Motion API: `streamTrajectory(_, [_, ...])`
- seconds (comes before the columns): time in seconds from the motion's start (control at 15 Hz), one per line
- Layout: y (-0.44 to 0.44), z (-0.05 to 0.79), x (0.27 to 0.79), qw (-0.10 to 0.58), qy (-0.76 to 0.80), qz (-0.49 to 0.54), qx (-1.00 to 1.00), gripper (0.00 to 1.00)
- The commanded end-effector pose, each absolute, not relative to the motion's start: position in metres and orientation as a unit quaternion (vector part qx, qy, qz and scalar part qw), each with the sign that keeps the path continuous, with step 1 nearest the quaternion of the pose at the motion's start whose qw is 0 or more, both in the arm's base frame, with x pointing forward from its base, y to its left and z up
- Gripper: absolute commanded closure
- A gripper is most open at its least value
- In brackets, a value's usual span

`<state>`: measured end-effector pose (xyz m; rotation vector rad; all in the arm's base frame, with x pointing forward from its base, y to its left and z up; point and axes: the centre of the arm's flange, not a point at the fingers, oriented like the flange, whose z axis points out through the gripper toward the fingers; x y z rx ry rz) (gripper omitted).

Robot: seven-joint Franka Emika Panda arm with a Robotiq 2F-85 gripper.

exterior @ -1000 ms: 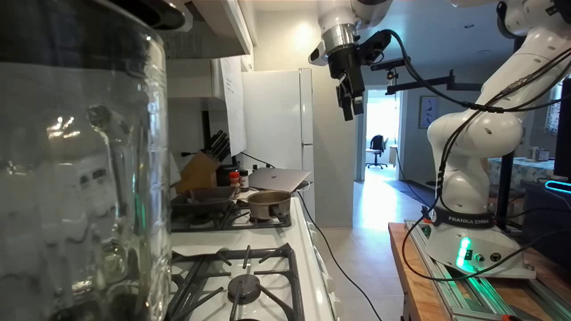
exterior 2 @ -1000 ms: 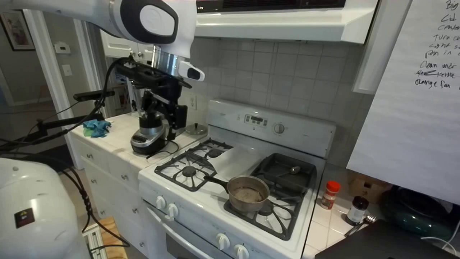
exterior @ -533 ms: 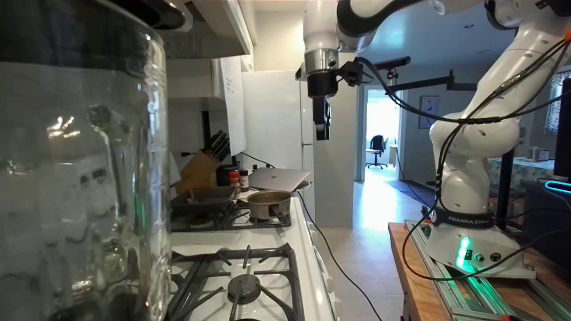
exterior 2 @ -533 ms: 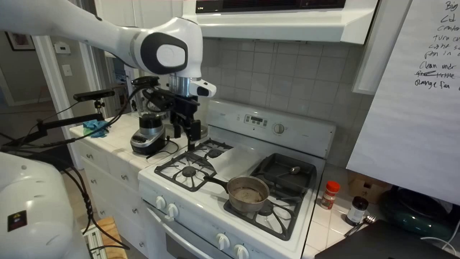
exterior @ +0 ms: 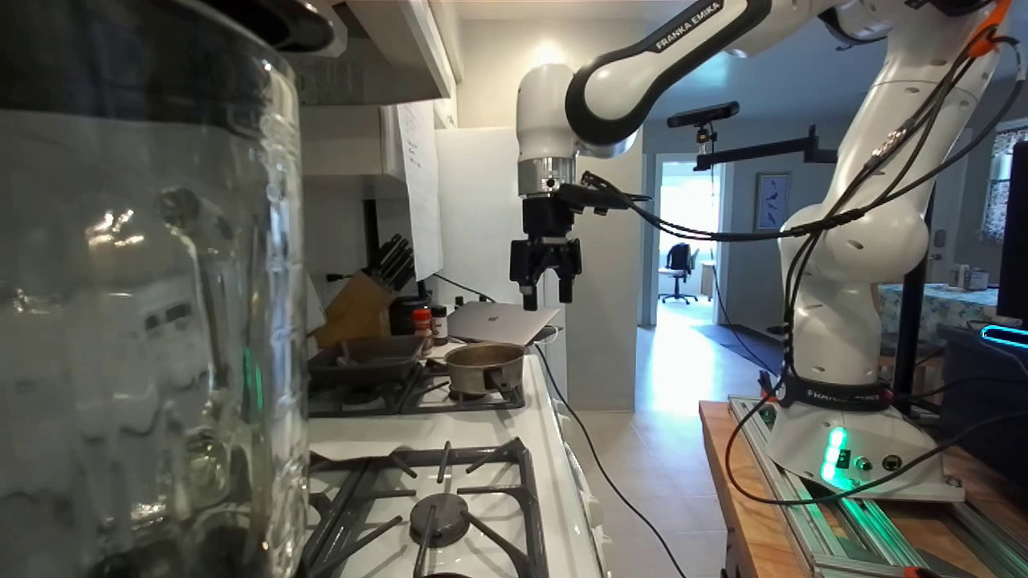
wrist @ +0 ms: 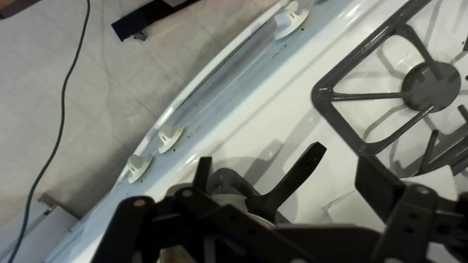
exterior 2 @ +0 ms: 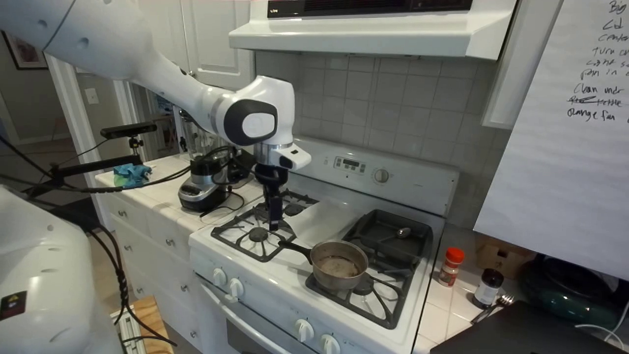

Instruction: Move the pot from the right bottom plate to the left top plate of the stove

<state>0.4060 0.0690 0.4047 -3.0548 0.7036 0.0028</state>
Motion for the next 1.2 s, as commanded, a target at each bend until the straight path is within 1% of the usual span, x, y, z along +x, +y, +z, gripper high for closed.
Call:
streamTrajectory(0.0, [0.067,0.4,0.407,0.002,0.249,0.006,-0.969,0.0])
streamTrajectory(0.33, [0.066,0.392,0.409,-0.001,0.283,0.015,-0.959,0.0])
streamTrajectory(0.53, [0.064,0.382,0.412,0.017,0.3,0.023,-0.953,0.0])
streamTrajectory(0.87, [0.055,0.359,0.422,0.033,0.344,-0.016,-0.938,0.0])
streamTrajectory(1.13, [0.056,0.333,0.427,0.036,0.396,-0.026,-0.917,0.0])
